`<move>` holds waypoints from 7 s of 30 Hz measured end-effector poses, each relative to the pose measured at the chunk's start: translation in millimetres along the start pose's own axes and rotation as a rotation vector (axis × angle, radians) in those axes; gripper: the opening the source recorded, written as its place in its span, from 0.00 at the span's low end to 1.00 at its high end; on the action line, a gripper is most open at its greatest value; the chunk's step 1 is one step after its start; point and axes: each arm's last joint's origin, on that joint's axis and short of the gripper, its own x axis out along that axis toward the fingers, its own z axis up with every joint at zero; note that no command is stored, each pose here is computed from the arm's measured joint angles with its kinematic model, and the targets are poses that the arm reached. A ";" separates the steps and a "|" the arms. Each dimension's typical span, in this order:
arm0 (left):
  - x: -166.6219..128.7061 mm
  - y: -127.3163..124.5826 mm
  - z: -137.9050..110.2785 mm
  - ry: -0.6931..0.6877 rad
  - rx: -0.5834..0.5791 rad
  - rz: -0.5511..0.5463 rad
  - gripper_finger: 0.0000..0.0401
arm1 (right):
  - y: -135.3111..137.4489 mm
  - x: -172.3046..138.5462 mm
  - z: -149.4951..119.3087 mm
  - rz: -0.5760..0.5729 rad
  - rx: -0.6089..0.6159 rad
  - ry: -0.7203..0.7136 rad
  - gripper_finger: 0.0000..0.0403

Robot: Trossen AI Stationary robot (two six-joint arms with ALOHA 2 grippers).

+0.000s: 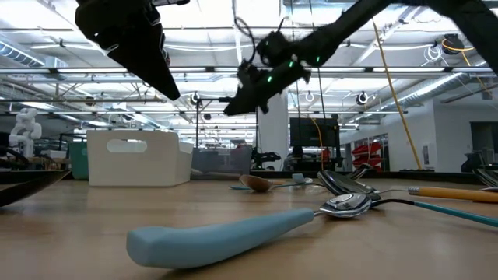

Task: Sort silverware by color (type)
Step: Put the top light blue spoon into the white bin

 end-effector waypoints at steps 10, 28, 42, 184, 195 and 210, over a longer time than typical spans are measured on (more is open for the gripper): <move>0.0 -0.1 0.3 -0.002 -0.056 -0.001 0.28 | 68.0 -90.0 28.4 -0.015 -0.184 0.237 0.20; 4.1 1.5 15.4 -0.120 -0.107 0.004 0.28 | 168.7 -174.0 -93.6 0.063 -0.167 0.248 0.20; 23.8 31.4 33.7 -0.173 -0.252 0.122 0.28 | 192.4 -178.4 -156.1 -0.095 -0.173 0.279 0.20; 237.2 61.7 127.6 0.277 -0.495 -0.017 0.06 | 189.7 -231.1 -177.3 -0.235 -0.302 0.450 0.20; 223.2 58.3 140.4 0.261 -0.425 0.049 0.04 | 189.7 -231.1 -177.3 -0.233 -0.306 0.451 0.20; 156.5 73.4 152.7 0.382 -0.296 0.390 0.04 | 191.7 -232.1 -178.4 -0.231 -0.260 0.449 0.20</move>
